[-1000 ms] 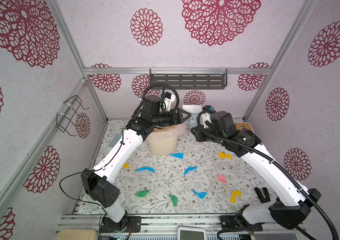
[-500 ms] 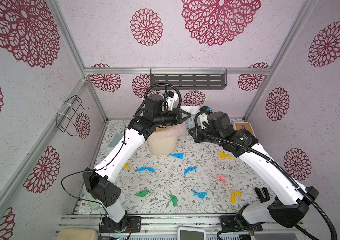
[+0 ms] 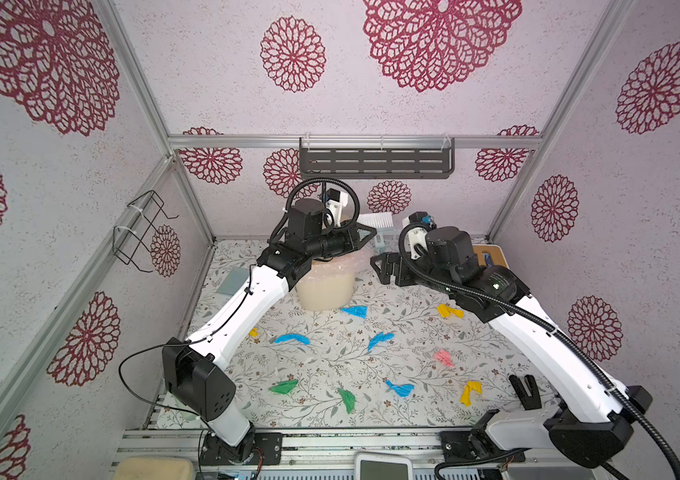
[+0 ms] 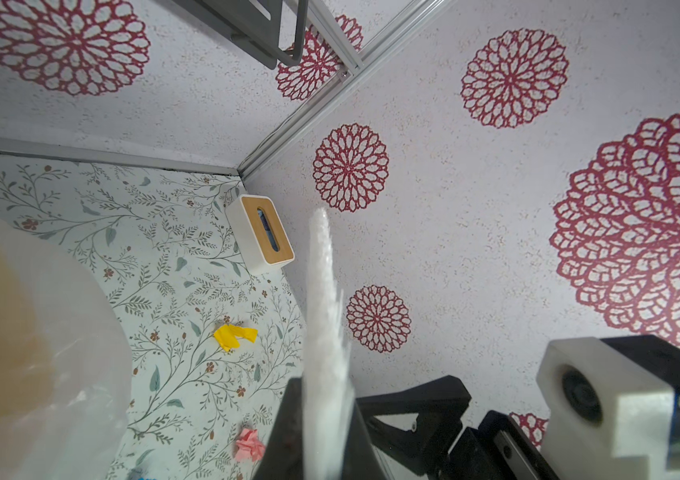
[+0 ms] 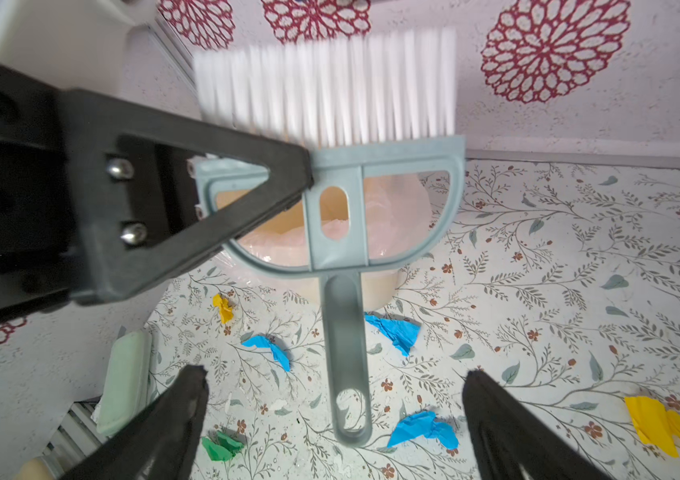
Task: Sweep away the paper scraps from the table
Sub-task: 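Raise the teal brush upright with the right gripper while the left gripper withdraws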
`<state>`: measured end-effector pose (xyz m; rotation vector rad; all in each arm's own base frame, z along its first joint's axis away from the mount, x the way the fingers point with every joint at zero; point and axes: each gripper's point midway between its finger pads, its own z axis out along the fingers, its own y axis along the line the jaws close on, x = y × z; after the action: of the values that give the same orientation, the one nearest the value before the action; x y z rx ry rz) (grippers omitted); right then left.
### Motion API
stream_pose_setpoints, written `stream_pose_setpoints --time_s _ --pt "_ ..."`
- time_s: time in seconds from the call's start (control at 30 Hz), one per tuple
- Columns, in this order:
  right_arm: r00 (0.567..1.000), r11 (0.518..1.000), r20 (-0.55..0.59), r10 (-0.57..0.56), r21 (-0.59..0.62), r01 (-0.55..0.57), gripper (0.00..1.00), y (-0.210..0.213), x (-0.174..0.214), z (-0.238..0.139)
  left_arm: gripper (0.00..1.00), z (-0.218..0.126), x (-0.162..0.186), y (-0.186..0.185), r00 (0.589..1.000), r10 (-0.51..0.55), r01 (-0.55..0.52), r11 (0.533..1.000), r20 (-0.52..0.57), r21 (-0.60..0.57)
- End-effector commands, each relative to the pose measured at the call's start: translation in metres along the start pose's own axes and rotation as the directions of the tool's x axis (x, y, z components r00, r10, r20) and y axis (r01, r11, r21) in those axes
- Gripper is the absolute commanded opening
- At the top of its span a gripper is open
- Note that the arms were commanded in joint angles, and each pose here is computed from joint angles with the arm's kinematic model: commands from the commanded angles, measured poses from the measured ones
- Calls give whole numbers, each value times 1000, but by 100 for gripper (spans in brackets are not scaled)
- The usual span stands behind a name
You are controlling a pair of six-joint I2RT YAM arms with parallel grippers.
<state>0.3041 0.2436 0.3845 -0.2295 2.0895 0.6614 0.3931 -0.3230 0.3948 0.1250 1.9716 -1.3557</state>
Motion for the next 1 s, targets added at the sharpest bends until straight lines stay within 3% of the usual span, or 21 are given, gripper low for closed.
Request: stream_pose_setpoints --time_s 0.0,0.17,0.4,0.6,0.97 --pt "982 991 181 60 -125 -38 99 7 -36 -35 0 -26 -42 -45 980 13 -41 989 196 139" --pt "914 914 286 286 -368 -171 99 -4 -49 -51 0 -37 -58 -55 948 -37 -34 975 315 218" --pt "837 757 316 446 -632 -165 94 7 -65 -67 0 -33 -63 -61 924 -124 1 946 361 325" --pt "813 677 288 506 -716 -167 83 9 -73 -66 0 -25 -65 -68 915 -170 15 921 367 390" --pt "792 612 240 562 -764 -203 61 4 -73 -56 0 -15 -62 -70 907 -205 35 907 368 419"
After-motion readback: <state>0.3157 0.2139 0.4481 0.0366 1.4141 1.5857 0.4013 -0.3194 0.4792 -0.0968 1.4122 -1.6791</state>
